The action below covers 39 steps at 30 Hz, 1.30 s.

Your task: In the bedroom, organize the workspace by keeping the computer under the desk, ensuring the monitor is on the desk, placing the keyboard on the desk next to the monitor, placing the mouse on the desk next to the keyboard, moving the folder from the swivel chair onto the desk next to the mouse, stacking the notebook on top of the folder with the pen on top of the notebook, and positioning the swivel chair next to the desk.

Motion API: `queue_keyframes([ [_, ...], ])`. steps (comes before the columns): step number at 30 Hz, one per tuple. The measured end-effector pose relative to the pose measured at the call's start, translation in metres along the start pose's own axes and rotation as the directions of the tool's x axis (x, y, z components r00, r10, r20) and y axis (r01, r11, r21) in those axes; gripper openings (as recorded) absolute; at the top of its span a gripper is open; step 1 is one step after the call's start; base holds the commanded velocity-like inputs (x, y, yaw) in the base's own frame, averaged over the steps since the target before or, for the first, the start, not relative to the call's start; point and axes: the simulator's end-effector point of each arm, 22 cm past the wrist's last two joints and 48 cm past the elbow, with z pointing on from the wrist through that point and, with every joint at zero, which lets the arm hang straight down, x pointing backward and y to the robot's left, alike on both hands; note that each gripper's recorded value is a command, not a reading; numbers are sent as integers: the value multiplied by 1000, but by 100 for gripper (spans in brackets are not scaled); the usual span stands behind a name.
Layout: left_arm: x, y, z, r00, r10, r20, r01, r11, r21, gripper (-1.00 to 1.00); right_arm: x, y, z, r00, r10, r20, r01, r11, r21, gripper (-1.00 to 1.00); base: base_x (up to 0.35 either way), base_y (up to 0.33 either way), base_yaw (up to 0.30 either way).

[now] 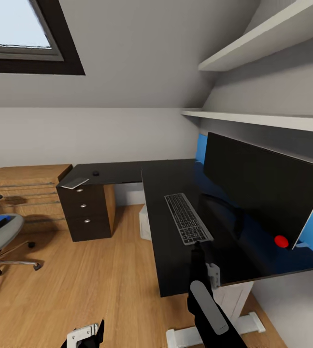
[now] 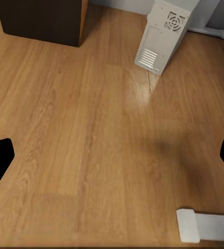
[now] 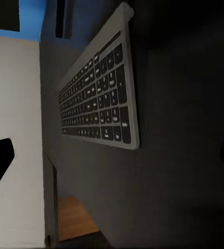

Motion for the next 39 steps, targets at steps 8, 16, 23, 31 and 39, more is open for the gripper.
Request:
queue_keyframes([
  [8, -11, -2, -6, 1000, 0, -4, 0, 1000, -1, 100, -13, 82, -19, 977, -202, 69, 212, 949, -233, 100, -20, 0, 0],
  [16, -23, -5, -12, 1000, 0, -5, 0, 1000, -1, 100, 8, 116, -37, 918, -392, 64, 389, 856, -341, 100, -1, 0, 0],
  [23, -33, -7, -17, 1000, 0, -6, 0, 1000, -1, 100, 84, 91, -67, 690, -669, -278, 589, 741, -322, 100, 0, 0, 0],
  [31, -44, -9, -23, 1000, -1, -6, 1, 1000, -1, 100, 71, 91, -87, 534, -763, -363, 731, 633, -255, 100, 0, 0, 0],
  [39, -53, -11, -28, 1000, -1, -6, 1, 1000, -2, 100, 67, 105, -93, 534, -766, -357, 732, 630, -257, 100, 0, 0, 0],
])
